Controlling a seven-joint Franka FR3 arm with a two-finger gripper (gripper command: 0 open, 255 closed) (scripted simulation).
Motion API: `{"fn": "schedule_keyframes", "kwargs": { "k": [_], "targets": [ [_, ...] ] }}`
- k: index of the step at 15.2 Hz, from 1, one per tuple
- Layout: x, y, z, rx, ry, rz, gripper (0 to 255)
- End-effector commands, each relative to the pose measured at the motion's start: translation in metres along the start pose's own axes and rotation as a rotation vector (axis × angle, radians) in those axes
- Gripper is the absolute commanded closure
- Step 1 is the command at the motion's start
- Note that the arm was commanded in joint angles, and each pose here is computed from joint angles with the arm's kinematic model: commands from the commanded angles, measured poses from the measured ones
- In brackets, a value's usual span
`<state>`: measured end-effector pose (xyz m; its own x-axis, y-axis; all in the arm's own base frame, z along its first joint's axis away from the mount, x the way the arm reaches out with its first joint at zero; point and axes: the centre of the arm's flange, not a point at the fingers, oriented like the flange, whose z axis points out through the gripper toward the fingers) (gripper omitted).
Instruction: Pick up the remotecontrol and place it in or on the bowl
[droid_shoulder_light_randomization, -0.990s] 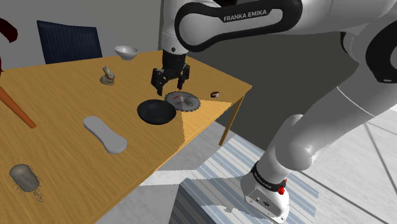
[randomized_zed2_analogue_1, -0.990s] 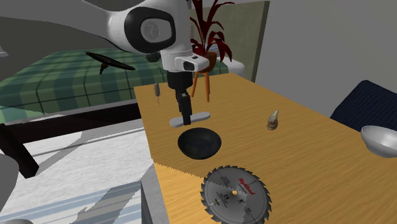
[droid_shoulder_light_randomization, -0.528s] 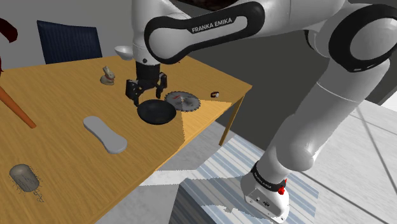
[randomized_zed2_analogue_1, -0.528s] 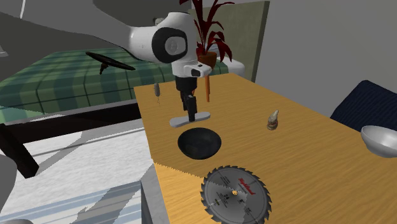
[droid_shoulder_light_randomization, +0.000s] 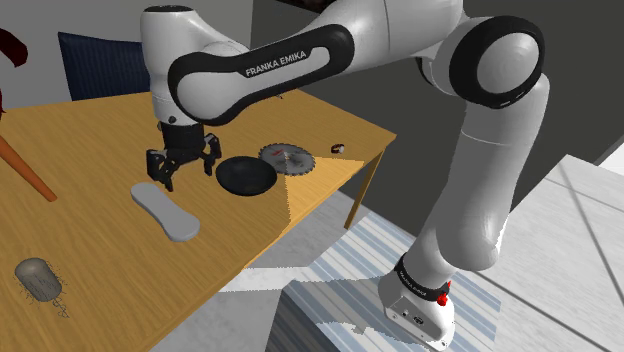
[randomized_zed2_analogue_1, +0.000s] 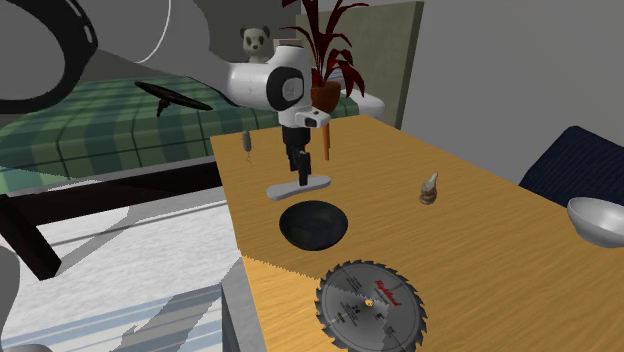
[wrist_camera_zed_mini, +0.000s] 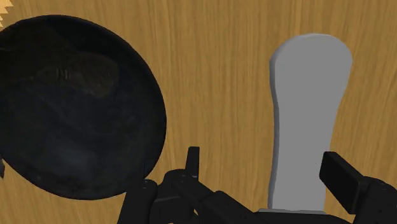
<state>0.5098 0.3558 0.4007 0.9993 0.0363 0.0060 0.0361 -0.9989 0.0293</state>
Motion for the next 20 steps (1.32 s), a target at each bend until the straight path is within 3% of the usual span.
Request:
{"fn": "schedule_keyframes", "kwargs": {
  "k": [1,5,12,20],
  "targets": [
    [0.009,-0.02,0.01,0.004,-0.006,-0.013,0],
    [0.022,-0.059,0.029,0.01,-0.016,-0.036,0],
    [0.021,-0.059,0.069,0.01,-0.016,-0.036,0],
    [0.021,-0.059,0.069,0.009,-0.016,-0.036,0]
  ]
}}
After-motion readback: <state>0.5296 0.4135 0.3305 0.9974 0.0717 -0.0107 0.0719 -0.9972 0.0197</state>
